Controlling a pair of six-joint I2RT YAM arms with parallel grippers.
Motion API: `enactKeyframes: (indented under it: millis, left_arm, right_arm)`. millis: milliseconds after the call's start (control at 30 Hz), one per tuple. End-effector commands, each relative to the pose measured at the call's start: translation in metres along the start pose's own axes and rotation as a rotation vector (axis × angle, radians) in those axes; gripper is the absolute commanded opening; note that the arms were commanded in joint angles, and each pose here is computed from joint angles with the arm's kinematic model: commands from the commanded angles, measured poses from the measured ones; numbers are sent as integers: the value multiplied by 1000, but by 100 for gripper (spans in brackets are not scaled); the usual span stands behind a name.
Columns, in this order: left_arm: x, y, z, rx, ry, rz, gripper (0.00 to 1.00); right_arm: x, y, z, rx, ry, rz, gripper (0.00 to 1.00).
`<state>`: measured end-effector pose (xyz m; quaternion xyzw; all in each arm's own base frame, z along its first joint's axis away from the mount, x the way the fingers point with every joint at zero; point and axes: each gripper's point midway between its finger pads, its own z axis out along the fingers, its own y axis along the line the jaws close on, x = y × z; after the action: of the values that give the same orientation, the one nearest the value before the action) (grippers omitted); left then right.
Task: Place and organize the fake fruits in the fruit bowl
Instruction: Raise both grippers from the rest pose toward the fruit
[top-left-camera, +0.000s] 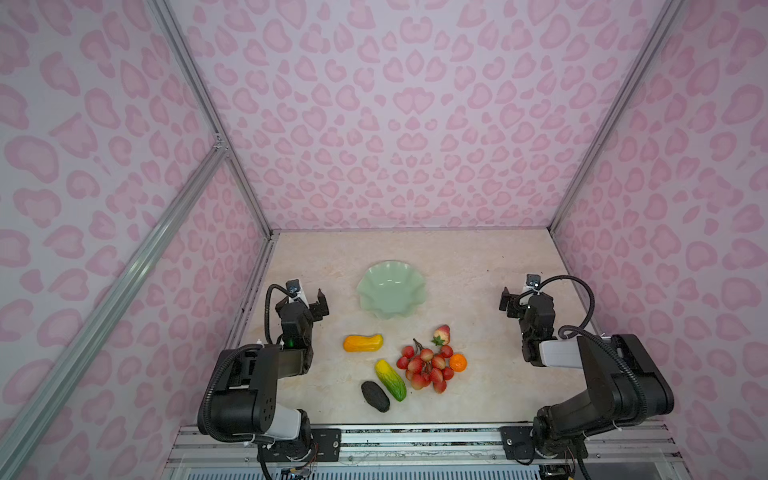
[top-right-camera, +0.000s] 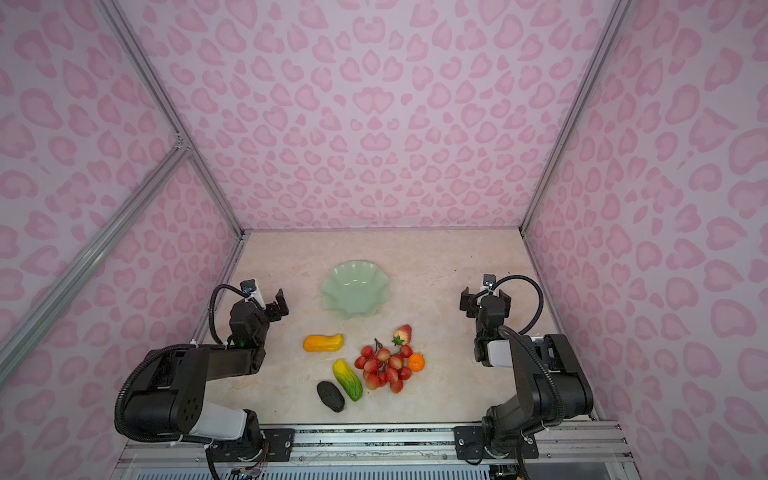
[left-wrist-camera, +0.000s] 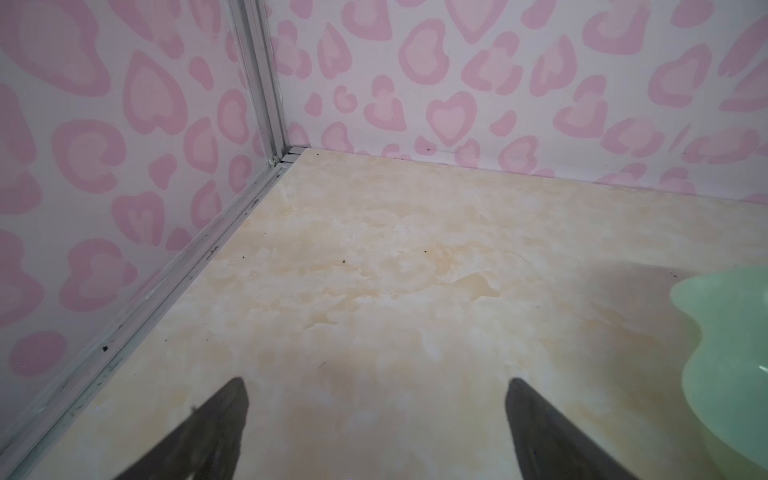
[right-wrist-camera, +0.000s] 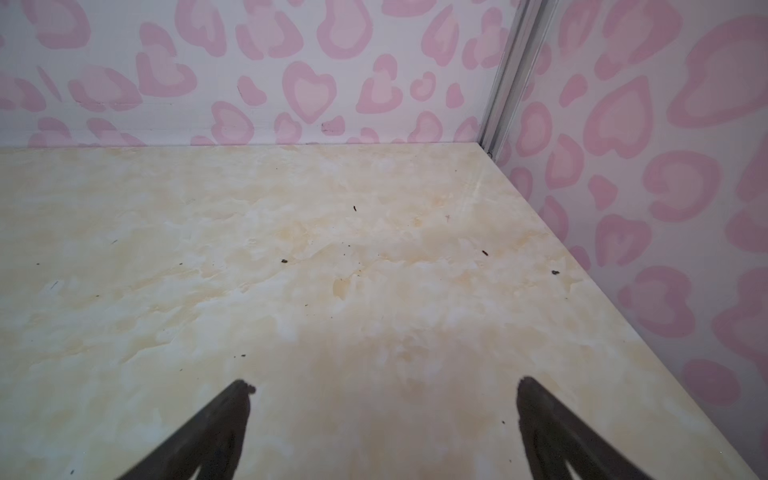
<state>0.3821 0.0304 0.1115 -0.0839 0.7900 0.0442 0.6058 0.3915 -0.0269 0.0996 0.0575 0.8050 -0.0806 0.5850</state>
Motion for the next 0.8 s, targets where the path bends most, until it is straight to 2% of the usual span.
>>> enactKeyframes:
  millis: [0, 767]
  left_arm:
    - [-7, -1, 1, 2, -25, -3, 97]
    - [-8, -1, 0, 7, -28, -4, 97]
  right_arm:
    - [2, 0, -1, -2, 3, 5, 99]
    - [1, 1, -2, -4, -6, 1, 99]
